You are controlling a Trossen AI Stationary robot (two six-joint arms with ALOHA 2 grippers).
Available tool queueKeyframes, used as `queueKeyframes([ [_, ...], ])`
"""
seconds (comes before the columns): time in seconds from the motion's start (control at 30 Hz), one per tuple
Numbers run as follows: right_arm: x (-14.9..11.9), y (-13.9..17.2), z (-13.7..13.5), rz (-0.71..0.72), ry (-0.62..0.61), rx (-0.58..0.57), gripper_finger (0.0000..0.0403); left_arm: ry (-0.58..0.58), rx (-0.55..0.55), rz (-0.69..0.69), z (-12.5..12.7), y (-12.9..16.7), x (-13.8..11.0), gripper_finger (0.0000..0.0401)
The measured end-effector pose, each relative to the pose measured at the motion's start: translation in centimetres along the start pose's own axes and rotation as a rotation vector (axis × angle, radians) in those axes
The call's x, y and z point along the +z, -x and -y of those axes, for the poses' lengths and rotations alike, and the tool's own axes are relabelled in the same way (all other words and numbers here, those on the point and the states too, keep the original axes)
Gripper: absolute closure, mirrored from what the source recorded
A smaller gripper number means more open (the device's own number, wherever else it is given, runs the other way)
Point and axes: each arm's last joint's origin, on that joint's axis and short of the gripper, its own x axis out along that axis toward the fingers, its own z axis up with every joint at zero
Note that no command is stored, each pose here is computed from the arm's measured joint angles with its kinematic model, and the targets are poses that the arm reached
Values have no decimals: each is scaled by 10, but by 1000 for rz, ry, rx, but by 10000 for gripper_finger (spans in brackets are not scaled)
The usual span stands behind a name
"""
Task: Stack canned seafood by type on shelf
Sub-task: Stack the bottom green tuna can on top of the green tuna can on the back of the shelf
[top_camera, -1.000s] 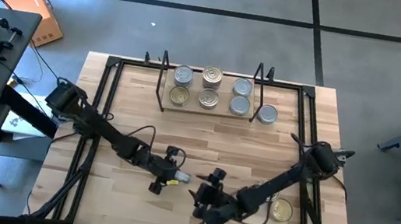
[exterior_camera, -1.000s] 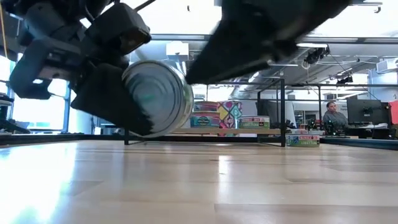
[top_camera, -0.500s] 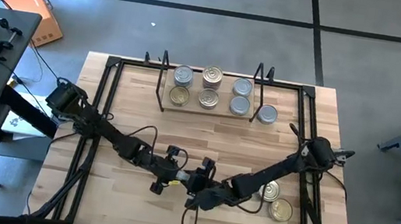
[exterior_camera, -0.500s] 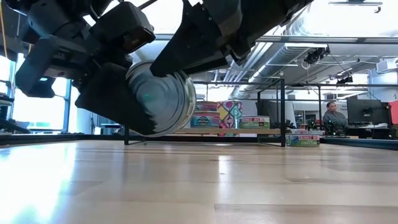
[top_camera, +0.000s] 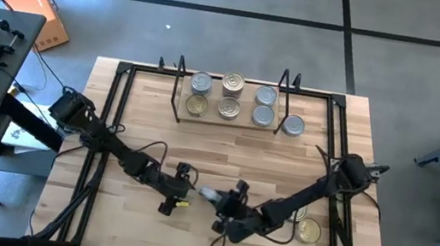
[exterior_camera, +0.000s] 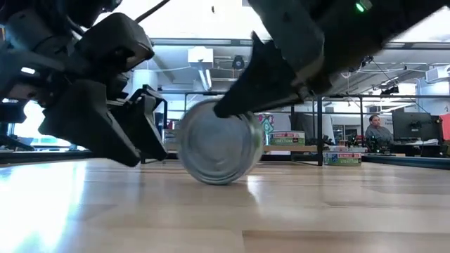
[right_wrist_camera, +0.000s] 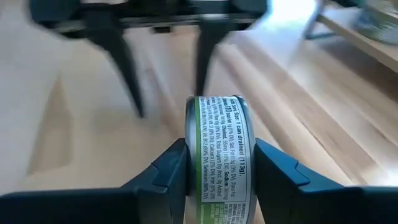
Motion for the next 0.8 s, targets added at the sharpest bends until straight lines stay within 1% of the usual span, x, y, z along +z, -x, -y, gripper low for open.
queueKeyframes([
  [0.13, -24, 11, 2, 102, -90, -40, 276, 53, 30, 137, -3, 3, -11, 165],
  [0.23, -40, 19, 5, 189, -150, -21, 276, 102, 68, 254, -6, 9, -17, 164],
  [0.33, -45, 26, 9, 280, -192, 11, 276, 114, 82, 347, -9, 15, -22, 164],
  [0.43, -40, 32, 14, 373, -197, 52, 276, 110, 67, 442, -8, 21, -20, 164],
  [0.57, -22, 37, 15, 500, -150, 125, 276, 91, 40, 522, -8, 25, -12, 163],
  [0.7, -1, 38, 14, 610, -83, 207, 276, 58, 16, 600, -6, 27, 2, 163],
  [0.8, 10, 37, 12, 655, -53, 220, 276, 20, -28, 646, -4, 28, 10, 163],
])
